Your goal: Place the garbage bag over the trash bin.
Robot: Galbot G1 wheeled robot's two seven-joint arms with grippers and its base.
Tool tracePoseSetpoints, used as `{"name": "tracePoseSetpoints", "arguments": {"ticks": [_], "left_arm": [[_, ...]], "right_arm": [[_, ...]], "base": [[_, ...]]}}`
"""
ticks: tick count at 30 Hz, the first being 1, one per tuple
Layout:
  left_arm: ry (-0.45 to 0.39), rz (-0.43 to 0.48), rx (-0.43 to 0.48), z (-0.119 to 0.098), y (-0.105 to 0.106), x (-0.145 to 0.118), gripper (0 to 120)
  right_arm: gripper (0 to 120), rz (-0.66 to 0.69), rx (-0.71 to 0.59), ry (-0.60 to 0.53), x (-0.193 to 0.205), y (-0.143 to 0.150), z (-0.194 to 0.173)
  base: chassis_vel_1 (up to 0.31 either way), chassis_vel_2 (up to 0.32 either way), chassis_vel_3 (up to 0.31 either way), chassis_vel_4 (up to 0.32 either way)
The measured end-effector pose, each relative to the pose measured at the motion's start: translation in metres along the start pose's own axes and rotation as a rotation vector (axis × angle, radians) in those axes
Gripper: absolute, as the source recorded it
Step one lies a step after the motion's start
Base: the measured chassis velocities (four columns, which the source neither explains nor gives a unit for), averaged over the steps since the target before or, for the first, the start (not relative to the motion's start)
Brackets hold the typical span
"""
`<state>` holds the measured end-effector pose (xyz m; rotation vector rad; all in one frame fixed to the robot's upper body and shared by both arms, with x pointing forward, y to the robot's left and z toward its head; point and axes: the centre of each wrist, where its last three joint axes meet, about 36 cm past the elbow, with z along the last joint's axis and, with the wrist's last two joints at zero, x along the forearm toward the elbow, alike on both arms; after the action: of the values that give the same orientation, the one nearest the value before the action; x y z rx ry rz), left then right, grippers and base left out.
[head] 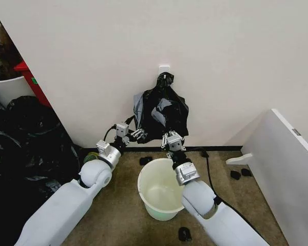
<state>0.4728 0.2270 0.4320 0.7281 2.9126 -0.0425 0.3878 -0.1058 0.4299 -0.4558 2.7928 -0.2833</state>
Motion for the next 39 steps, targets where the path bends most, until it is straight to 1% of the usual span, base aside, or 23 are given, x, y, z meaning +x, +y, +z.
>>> {"name": "tracePoseSetpoints", "arguments": {"ticks": [4,5,6,8,9,10,11,12,13,14,19,23,24,27,28,31,32,33,35,36,38,39], "left_arm": [[-0.004,-0.016,0.002,-0.002,0.0,0.007,29],[-0.004,-0.016,0.002,-0.002,0.0,0.007,29],[-0.006,-0.022,0.002,-0.003,0.0,0.009,26],[-0.012,-0.031,0.002,-0.005,0.001,0.014,16],[-0.012,-0.031,0.002,-0.005,0.001,0.014,16],[-0.017,-0.035,0.0,-0.007,0.001,0.016,12],[-0.018,-0.036,0.0,-0.007,0.001,0.017,12],[-0.021,-0.039,-0.001,-0.008,0.002,0.018,5],[-0.021,-0.039,-0.001,-0.008,0.002,0.018,5],[-0.03,-0.045,-0.004,-0.009,0.003,0.021,0],[-0.052,-0.058,-0.013,-0.013,0.005,0.027,0],[-0.076,-0.084,-0.023,-0.02,0.005,0.044,0],[-0.076,-0.084,-0.023,-0.02,0.005,0.044,0],[-0.069,-0.122,-0.06,-0.021,0.003,0.063,0],[-0.069,-0.122,-0.06,-0.021,0.003,0.063,0],[-0.057,-0.15,-0.106,-0.019,0.002,0.077,0],[-0.057,-0.15,-0.106,-0.019,0.002,0.077,0],[-0.051,-0.165,-0.13,-0.017,0.002,0.084,0],[-0.047,-0.186,-0.153,-0.016,0.003,0.095,0],[-0.047,-0.186,-0.153,-0.016,0.003,0.095,0],[-0.064,-0.192,-0.165,-0.021,0.004,0.102,0],[-0.081,-0.188,-0.164,-0.026,0.003,0.105,0]], "right_arm": [[0,0.001,-0.008,0.009,0.004,0.003,0.0],[0,0.001,-0.008,0.009,0.004,0.003,0.0],[0,0.004,-0.009,0.014,0.006,0.004,-0.001],[0,0.014,-0.012,0.031,0.011,0.004,-0.002],[0,0.014,-0.012,0.031,0.011,0.004,-0.002],[0,0.02,-0.013,0.042,0.014,0.004,-0.002],[0,0.02,-0.013,0.044,0.014,0.003,-0.002],[0,0.024,-0.015,0.051,0.016,0.003,-0.002],[0,0.024,-0.015,0.051,0.016,0.003,-0.002],[0,0.03,-0.021,0.063,0.019,0.003,-0.003],[0,0.047,-0.044,0.097,0.028,0.004,-0.008],[0,0.075,-0.112,0.193,0.048,0.012,-0.019],[0,0.075,-0.112,0.193,0.048,0.012,-0.019],[0,0.096,-0.186,0.284,0.072,0.02,-0.031],[0,0.096,-0.186,0.284,0.072,0.02,-0.031],[0,0.104,-0.225,0.33,0.088,0.024,-0.038],[0,0.104,-0.225,0.33,0.088,0.024,-0.038],[0,0.105,-0.241,0.346,0.098,0.026,-0.043],[0,0.098,-0.249,0.341,0.111,0.026,-0.049],[0,0.098,-0.249,0.341,0.111,0.026,-0.049],[0,0.085,-0.227,0.276,0.12,0.022,-0.052],[0,0.079,-0.203,0.217,0.122,0.017,-0.051]], "base": [[0.0,0.0,0.0,0.0],[0.0,0.0,0.0,0.0],[0.0,0.0,0.0,0.0],[0.0,0.0,0.0,0.0],[0.0,0.0,0.0,0.0],[0.0,0.0,0.0,0.0],[0.0,0.0,0.0,0.0],[0.0,0.0,0.0,0.0],[0.0,0.0,0.0,0.0],[0.0,0.0,0.0,0.0],[0.0,0.0,0.0,0.0],[0.0,0.0,0.0,0.0],[0.0,0.0,0.0,0.0],[0.0,0.0,0.0,0.0],[0.0,0.0,0.0,0.0],[0.0,0.0,0.0,0.0],[0.0,0.0,0.0,0.0],[0.0,0.0,0.0,0.0],[0.0,0.0,0.0,0.0],[0.0,0.0,0.0,0.0],[0.0,0.0,0.0,0.0],[0.0,0.0,0.0,0.0]]}}
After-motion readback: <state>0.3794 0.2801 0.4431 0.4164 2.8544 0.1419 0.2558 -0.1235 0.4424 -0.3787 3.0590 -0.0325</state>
